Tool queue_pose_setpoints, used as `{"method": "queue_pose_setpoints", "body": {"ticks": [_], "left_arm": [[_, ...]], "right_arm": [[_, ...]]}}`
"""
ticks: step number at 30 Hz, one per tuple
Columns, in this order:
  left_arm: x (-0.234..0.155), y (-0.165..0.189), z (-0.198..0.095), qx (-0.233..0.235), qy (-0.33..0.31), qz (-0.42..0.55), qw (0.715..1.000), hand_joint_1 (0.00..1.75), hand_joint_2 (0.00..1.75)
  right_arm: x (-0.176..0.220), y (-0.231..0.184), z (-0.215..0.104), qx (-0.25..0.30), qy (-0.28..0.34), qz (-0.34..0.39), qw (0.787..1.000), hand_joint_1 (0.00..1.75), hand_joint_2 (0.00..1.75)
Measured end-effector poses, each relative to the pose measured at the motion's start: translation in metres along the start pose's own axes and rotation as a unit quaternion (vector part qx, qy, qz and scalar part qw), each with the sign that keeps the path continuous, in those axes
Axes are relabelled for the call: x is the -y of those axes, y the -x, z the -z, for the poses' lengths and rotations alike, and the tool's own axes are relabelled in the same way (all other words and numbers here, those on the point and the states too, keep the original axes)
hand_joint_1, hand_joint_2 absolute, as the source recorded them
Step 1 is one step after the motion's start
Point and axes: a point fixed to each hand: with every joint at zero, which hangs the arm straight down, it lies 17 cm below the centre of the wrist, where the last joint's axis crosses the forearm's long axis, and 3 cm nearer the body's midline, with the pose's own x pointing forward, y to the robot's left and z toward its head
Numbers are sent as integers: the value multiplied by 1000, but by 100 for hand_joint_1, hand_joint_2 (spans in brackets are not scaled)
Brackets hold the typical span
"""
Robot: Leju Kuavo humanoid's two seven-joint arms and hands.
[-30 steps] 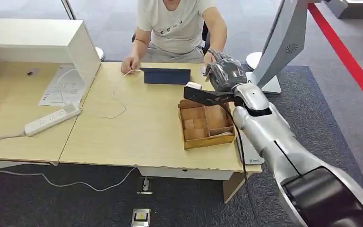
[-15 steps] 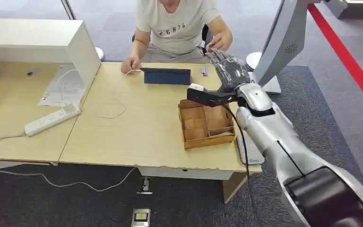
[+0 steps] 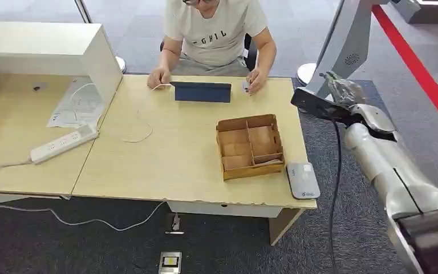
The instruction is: Pass the card to the sensor for recognition and then transmit it.
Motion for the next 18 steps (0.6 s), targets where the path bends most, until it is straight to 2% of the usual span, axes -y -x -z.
{"method": "queue_pose_setpoints", "body": {"ticks": [3,4,8,10,12,13,15,17,18], "left_arm": [[-1,-3,0,0,-4,-5,1000,0,175],[-1,-4,1,-1,-5,-7,1000,0,175],[-7,4,1,-14,-14,-8,1000,0,175],[-10,6,1,-17,-18,-7,1000,0,175],[-11,2,1,-16,-20,-8,1000,0,175],[-11,0,2,-15,-21,-8,1000,0,175],[-12,-1,2,-12,-22,-8,1000,0,175],[-15,4,2,-13,-25,-5,1000,0,175],[-17,5,2,-13,-26,-5,1000,0,175]], "right_arm": [[-7,53,-10,-57,-3,51,997,0,0],[-13,79,-17,-83,-5,75,994,0,175],[-58,180,-61,-190,-22,154,969,0,175],[-83,221,-87,-242,-31,183,952,0,175],[-117,264,-122,-306,-37,217,926,0,175],[-133,289,-145,-340,-36,230,911,0,175],[-195,332,-210,-427,-39,283,858,0,175],[-262,355,-279,-480,-54,309,819,0,175],[-289,360,-309,-494,-66,313,808,0,175]]}}
